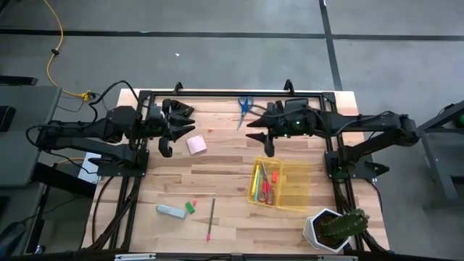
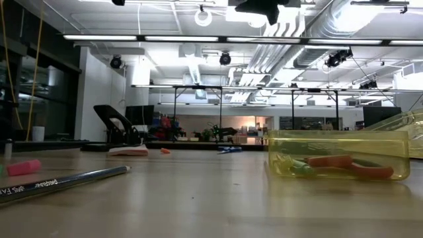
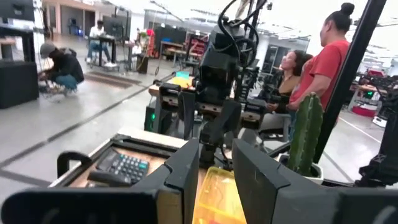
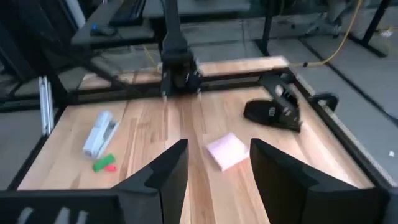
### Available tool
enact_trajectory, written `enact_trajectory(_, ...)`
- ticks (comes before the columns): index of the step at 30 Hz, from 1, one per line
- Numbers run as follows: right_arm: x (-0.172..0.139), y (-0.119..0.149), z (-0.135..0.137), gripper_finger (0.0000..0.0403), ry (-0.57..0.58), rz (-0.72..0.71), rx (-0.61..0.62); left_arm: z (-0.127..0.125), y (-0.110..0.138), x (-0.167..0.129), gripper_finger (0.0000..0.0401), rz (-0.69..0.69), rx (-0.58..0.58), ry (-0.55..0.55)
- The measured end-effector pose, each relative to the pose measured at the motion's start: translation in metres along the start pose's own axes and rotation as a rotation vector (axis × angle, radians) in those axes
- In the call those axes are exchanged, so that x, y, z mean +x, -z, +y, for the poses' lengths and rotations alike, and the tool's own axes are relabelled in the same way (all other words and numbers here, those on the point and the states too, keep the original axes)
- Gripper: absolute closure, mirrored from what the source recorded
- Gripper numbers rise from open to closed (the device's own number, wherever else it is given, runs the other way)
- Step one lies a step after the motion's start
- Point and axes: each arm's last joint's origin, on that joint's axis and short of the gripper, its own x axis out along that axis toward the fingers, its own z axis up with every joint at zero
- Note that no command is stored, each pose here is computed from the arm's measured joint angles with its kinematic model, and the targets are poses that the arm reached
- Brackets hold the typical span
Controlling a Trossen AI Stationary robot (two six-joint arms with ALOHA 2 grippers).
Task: Pack school essentials
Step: Put the black pencil into the supply box
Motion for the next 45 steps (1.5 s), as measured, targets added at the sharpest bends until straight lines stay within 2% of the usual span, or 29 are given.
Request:
enact_trajectory(6,0.017,0.033,0.000,0.0238,-0.066,-0.179,0.065,0.000,0.001,0.000,0.0315,0.009,-0.014,0.000)
enact_trajectory(10,0.013,0.037,0.001,0.0238,-0.081,-0.287,0.080,0.000,0.001,0.000,0.0315,0.009,-0.014,0.000)
enact_trajectory(16,0.011,0.030,0.004,0.0238,-0.123,-0.310,0.054,0.000,0.001,0.000,0.0315,0.008,-0.014,-0.003)
enact_trajectory(26,0.011,0.030,0.004,0.0238,-0.127,-0.309,0.074,0.000,0.001,0.000,0.0315,0.009,-0.013,-0.003)
enact_trajectory(32,0.011,0.030,0.004,0.0238,-0.112,-0.314,-0.012,0.000,0.001,0.000,0.0315,0.009,-0.013,-0.002)
enact_trajectory(37,0.011,0.030,0.003,0.0238,-0.097,-0.313,0.038,0.000,0.001,0.001,0.0315,0.012,-0.074,0.002)
enact_trajectory(41,0.011,0.030,0.003,0.0238,-0.099,-0.312,0.046,-0.011,0.006,0.017,0.0311,0.100,-0.122,0.053)
enact_trajectory(45,0.011,0.030,0.003,0.0238,-0.091,-0.313,-0.002,-0.034,0.026,0.041,0.0290,0.338,-0.167,0.037)
